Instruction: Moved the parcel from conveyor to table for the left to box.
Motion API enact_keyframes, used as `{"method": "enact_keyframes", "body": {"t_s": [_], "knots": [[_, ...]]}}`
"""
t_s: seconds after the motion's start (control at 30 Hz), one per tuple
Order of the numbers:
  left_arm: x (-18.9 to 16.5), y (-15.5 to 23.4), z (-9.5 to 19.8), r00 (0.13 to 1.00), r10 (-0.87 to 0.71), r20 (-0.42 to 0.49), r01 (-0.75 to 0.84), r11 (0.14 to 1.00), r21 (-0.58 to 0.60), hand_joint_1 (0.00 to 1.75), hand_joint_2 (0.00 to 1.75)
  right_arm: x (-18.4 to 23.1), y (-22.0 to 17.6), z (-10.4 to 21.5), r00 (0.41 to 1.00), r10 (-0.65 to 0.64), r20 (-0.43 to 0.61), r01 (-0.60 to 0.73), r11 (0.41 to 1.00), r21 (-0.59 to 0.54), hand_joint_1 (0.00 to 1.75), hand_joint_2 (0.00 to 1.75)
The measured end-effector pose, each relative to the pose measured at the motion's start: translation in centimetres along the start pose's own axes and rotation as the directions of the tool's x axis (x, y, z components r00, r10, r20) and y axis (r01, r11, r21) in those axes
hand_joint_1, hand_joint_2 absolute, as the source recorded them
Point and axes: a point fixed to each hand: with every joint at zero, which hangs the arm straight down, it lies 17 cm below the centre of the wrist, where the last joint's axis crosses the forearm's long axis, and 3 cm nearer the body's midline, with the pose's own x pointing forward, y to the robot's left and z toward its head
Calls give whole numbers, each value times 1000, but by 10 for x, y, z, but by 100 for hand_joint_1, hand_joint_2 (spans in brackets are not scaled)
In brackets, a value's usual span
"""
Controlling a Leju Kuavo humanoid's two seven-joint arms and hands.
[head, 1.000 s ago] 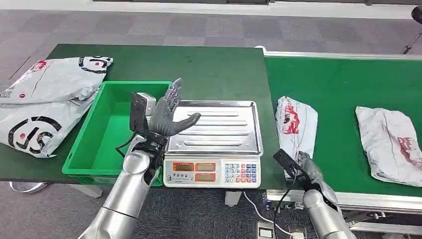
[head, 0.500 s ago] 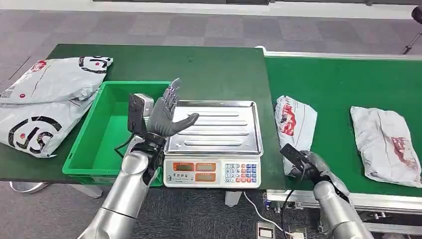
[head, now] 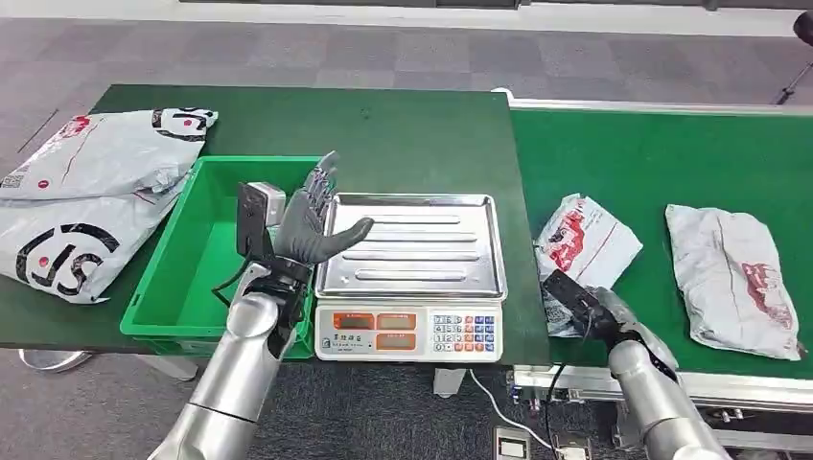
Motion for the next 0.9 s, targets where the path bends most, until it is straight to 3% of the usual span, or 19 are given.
{"method": "enact_keyframes", "body": {"t_s": [0.1, 0.2, 0.4, 0.53, 0.9], "knots": [[-2, 4, 1, 1000, -10, -4, 10, 1000, 7, 0, 175, 6, -13, -2, 1000, -20, 11, 21, 999, -44, 175, 175], [-3, 8, 3, 1000, -24, -7, 24, 1000, 19, 0, 175, 21, -46, -5, 998, -46, 34, 51, 983, -175, 175, 175], [-2, 13, 4, 999, -47, -6, 47, 998, 32, 0, 175, 80, -148, 15, 986, -58, 159, 126, 880, -459, 175, 175], [-1, 15, 4, 999, -52, -5, 52, 998, 37, 0, 175, 99, -177, 26, 978, -55, 203, 153, 847, -509, 175, 175], [-1, 15, 4, 998, -57, -4, 57, 998, 38, 0, 175, 115, -201, 39, 965, -41, 259, 187, 801, -569, 175, 175]]}}
